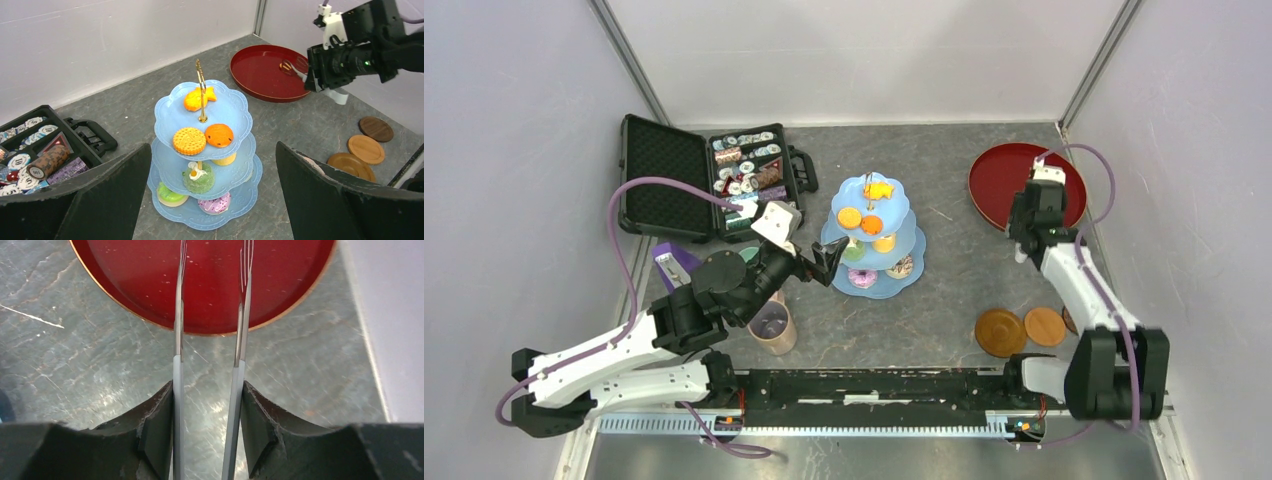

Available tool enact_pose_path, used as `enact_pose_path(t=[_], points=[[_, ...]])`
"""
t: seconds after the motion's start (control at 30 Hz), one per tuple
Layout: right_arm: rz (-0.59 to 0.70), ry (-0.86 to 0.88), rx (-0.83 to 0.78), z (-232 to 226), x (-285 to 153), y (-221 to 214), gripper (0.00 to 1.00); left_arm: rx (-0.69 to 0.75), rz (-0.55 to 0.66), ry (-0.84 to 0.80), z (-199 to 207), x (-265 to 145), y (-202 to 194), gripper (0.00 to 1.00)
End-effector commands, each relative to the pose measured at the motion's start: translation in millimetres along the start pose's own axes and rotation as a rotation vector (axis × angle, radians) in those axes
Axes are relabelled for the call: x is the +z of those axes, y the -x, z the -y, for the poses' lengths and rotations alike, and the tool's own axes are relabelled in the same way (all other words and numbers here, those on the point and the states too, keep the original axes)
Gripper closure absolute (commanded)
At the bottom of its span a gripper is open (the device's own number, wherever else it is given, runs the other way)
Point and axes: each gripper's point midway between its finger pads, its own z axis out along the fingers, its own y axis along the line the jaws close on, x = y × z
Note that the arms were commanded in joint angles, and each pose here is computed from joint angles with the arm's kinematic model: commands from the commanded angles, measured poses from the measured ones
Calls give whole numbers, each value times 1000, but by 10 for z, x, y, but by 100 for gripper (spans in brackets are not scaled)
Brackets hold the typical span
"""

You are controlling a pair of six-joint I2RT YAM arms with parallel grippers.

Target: Serve the afternoon tea

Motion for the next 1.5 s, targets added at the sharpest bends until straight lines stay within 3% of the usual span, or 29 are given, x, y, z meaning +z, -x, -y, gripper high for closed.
enact_pose_path(t=[0.0, 0.4, 0.8, 1.47], points=[[17, 209, 113, -216, 220, 360, 49, -76, 37, -8, 34, 0, 144, 0], [-93, 201, 315, 267, 845, 226, 42, -72, 33, -5, 32, 10, 130, 0], [-173, 141, 272, 432, 1276, 381, 38, -69, 29, -5, 38, 19, 113, 0], [-284, 72, 145, 476, 1401, 231, 43, -64, 24, -1, 40, 33, 97, 0]])
